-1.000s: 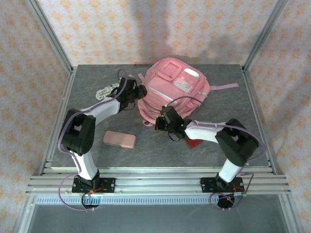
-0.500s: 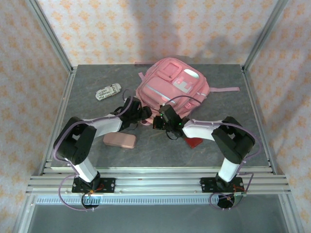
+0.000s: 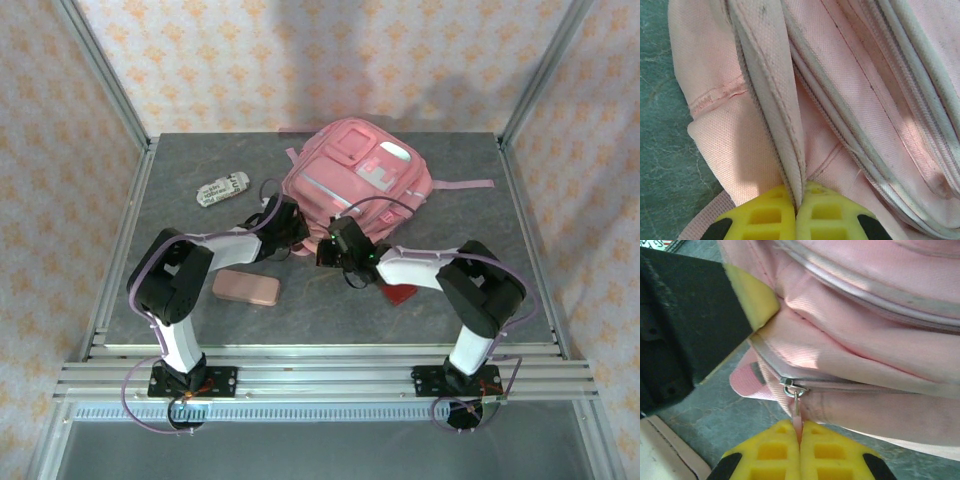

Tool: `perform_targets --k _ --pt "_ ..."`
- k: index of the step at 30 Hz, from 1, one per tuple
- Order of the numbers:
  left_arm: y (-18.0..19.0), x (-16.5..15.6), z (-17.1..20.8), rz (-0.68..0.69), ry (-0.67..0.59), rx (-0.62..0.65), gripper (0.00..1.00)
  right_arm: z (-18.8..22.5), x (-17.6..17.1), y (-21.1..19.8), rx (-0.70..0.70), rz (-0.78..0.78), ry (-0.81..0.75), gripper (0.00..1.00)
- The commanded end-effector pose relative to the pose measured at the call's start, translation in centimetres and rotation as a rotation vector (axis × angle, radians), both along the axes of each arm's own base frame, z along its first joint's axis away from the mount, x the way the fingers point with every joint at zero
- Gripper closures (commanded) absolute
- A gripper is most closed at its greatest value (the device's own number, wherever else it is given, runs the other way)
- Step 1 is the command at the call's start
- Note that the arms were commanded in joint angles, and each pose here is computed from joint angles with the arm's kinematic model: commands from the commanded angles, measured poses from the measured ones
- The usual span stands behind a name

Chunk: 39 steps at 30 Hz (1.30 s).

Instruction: Pack books, pencil case, and school supplies into a backpack

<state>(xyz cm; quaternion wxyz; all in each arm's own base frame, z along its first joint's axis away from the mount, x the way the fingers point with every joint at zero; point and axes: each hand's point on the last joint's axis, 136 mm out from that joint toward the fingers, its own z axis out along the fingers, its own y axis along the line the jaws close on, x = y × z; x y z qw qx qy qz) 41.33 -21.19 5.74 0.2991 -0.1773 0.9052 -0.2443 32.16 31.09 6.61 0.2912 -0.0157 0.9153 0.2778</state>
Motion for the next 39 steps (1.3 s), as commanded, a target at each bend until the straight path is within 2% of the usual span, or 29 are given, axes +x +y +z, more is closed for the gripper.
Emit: perform_targets --k 1,8,14,18,21,25,28,34,39 --pt "2.1 1.1 1.3 0.047 -0.050 0.018 1.00 -1.3 -1.2 -3.6 -0.094 -0.026 0.029 1.00" --pt "4.8 1.5 2.4 0.080 -0.067 0.024 1.00 -2.8 -1.4 -11.2 -0.185 -0.157 0.053 1.00" --pt "5.5 2.2 2.9 0.074 -0.077 0.030 1.00 -2.7 -1.7 -14.8 -0.221 -0.230 0.049 1.00" --pt "4.7 3.0 3.5 0.050 -0.084 0.018 1.00 -1.7 -1.6 -13.4 -0.160 -0.200 0.035 1.00" --pt "4.0 3.3 4.2 0.029 -0.091 -0.017 1.00 0.6 -1.1 -11.1 -0.113 -0.152 -0.031 1.00" --pt "3.2 2.7 5.1 0.003 -0.101 -0.048 1.00 4.7 -0.7 -7.0 0.002 -0.045 -0.132 0.73" --pt "2.8 2.1 5.4 -0.001 -0.107 -0.061 1.00 7.0 0.1 -4.6 0.116 0.003 -0.165 0.63" --pt "1.8 1.4 5.4 -0.014 -0.105 -0.084 1.00 7.0 1.5 -0.7 0.243 0.064 -0.108 0.56" --pt "1.0 1.1 5.6 -0.026 -0.107 -0.103 1.00 5.9 2.2 0.4 0.261 0.062 -0.076 0.54"
